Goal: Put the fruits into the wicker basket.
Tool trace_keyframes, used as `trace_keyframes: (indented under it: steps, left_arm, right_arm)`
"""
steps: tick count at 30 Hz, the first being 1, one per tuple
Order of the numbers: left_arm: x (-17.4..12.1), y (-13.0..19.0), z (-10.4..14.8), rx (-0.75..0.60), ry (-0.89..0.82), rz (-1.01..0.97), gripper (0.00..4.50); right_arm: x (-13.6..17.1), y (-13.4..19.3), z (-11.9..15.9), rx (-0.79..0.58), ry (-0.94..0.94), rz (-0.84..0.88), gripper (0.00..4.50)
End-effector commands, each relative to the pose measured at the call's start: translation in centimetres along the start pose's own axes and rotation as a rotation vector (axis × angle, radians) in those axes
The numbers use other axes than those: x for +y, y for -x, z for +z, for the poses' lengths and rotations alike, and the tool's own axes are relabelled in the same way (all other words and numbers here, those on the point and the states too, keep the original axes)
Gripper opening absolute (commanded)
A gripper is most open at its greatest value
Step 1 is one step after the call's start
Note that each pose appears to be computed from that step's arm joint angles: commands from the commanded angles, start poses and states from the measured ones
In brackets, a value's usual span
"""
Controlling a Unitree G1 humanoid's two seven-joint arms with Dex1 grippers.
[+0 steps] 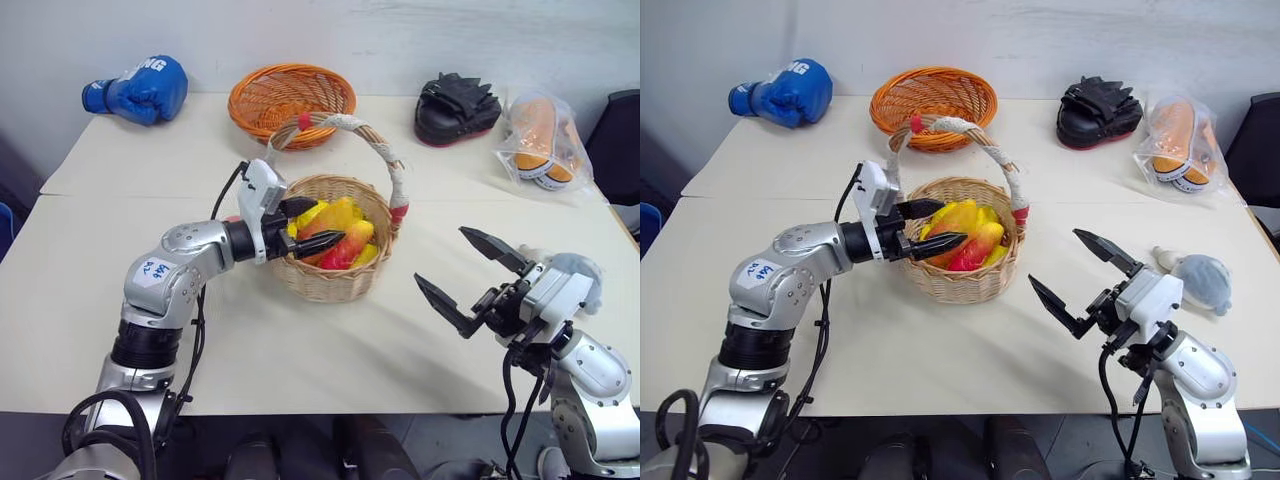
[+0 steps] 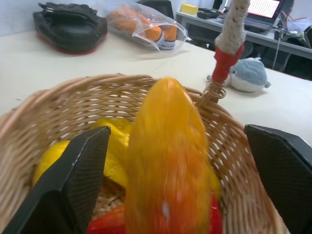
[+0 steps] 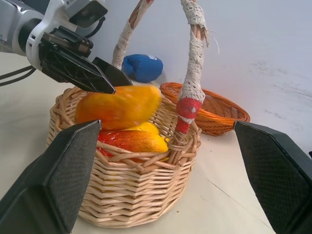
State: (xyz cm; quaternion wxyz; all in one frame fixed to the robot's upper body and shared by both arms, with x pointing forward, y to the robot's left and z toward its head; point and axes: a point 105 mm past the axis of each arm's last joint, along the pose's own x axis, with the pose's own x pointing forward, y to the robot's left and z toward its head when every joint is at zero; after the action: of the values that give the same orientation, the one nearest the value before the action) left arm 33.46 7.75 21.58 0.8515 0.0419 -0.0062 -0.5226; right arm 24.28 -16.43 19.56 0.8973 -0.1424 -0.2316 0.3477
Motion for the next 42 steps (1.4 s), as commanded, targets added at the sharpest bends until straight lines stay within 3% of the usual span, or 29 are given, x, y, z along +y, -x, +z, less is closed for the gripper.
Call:
trace_keyframes:
  steps: [1,6,12,16,20,23,31,34,38,42]
  left_arm:
    - [0.4,3.2,1.4,-0.052,-0.108,-0.008,4.47]
    - [2.3,11.4,0.4,-0.009,-0.175,0.048,4.47]
    - [6.3,22.1,-2.9,0.101,-0.165,0.443,4.47]
    - [6.2,28.7,-6.9,0.190,-0.054,0.649,4.47]
    - [5.4,31.7,-8.5,0.226,0.022,0.726,4.47]
    - [5.7,29.9,-7.2,0.171,-0.006,0.679,4.47]
    - [8.3,18.9,-4.0,0.146,-0.129,0.398,4.47]
    - [9.6,16.4,-3.9,0.150,-0.139,0.363,4.47]
    - [11.3,10.5,-4.6,0.186,-0.117,0.266,4.47]
    - [11.8,7.8,-6.1,0.234,-0.064,0.216,4.47]
  right_arm:
    - [-0.4,0.0,1.4,-0.035,0.034,-0.008,4.50]
    - [0.1,0.0,1.5,-0.041,0.007,0.046,4.50]
    - [2.5,-1.0,2.1,-0.074,-0.027,0.201,4.50]
    - [3.6,-1.4,2.0,-0.080,-0.045,0.282,4.50]
    - [3.4,-2.2,2.0,-0.095,-0.042,0.276,4.50]
    - [3.2,-2.4,1.9,-0.094,-0.045,0.269,4.50]
    - [2.4,-2.8,1.6,-0.085,-0.031,0.239,4.50]
    - [2.3,-3.0,1.6,-0.084,-0.027,0.235,4.50]
    - [2.1,-2.8,1.4,-0.068,-0.011,0.208,4.50]
    - [2.4,-2.4,1.3,-0.058,-0.010,0.190,4.50]
